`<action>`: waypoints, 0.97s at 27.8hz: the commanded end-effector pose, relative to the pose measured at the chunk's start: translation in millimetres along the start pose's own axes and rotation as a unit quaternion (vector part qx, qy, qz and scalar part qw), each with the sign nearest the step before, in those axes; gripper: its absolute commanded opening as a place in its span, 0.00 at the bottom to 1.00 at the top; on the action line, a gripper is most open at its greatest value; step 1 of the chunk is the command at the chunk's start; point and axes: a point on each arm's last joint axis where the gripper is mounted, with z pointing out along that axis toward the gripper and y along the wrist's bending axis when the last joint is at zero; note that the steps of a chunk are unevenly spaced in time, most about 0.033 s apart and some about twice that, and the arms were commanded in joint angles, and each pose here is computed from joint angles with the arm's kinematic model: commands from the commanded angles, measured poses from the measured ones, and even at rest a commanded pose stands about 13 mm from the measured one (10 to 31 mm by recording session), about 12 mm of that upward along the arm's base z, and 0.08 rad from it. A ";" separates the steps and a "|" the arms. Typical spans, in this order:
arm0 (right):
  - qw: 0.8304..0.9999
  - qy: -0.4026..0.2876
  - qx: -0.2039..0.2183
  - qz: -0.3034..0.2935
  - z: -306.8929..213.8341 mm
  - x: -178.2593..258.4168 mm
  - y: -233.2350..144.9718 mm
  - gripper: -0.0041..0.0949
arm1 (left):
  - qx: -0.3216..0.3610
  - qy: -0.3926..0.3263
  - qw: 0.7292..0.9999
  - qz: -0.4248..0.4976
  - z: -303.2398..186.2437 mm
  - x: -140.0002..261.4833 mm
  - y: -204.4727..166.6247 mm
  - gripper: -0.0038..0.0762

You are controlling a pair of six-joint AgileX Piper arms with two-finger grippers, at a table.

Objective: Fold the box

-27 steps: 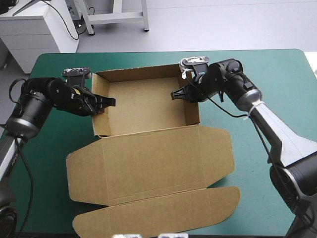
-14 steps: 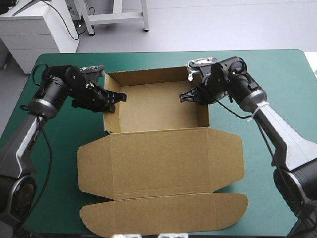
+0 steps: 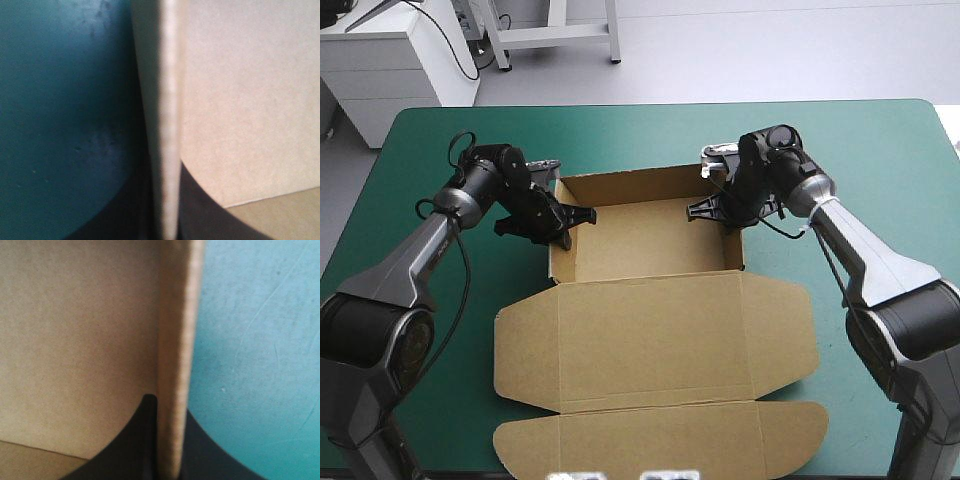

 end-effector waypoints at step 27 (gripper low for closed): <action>0.997 -0.057 0.041 -0.024 -43.5 -15.2 -7.3 0.61 | -0.015 -0.094 0.993 0.065 -86.3 -26.1 -25.7 0.58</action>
